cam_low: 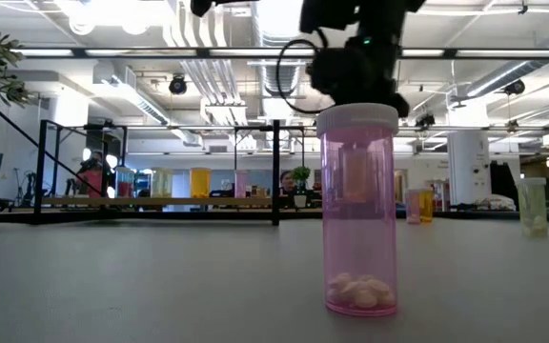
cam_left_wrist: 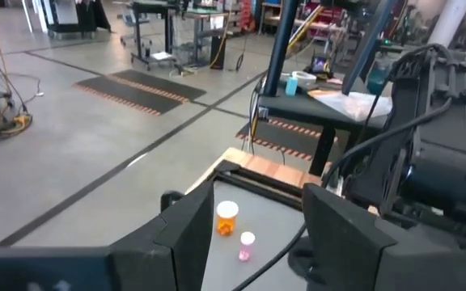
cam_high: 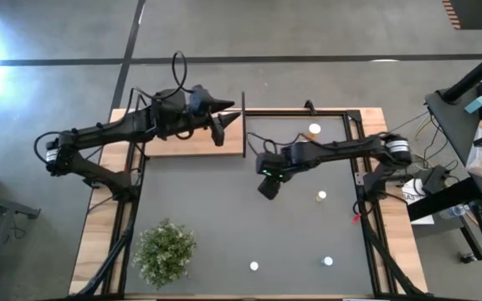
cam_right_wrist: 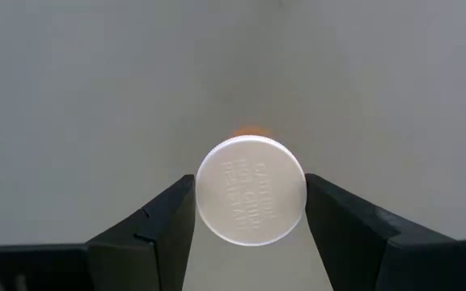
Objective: Pick and place medicine bottles onto shelf by color
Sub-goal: Move the bottom orange pill bottle to the middle of the table
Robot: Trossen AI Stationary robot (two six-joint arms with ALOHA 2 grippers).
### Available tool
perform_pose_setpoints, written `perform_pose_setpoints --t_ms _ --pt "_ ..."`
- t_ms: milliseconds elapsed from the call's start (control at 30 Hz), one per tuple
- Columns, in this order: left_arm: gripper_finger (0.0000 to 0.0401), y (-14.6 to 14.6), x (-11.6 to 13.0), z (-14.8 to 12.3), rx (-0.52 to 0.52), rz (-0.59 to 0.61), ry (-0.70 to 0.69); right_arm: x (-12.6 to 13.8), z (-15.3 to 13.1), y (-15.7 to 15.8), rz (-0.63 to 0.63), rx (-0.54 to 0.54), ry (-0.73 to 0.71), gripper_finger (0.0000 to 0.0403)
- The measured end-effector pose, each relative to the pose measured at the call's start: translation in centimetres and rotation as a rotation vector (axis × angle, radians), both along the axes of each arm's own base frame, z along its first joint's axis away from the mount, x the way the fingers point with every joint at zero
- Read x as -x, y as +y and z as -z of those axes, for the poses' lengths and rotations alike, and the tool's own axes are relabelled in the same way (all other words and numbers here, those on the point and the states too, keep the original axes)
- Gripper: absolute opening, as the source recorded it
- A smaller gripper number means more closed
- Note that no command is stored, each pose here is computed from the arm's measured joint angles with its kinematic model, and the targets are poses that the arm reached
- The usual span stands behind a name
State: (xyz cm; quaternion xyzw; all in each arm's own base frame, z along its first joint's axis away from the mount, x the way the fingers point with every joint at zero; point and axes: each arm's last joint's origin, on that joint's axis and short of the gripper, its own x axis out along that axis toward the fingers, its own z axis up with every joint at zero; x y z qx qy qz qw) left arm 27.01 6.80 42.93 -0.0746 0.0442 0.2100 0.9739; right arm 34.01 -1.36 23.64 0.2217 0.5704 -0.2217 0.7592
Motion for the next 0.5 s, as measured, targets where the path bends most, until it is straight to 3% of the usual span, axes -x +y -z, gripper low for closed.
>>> perform_pose_setpoints --t_ms 500 --pt "0.0174 -0.4 1.9 -0.3 0.006 -0.001 0.054 -5.9 1.0 -1.7 0.02 -0.031 0.006 0.0206"
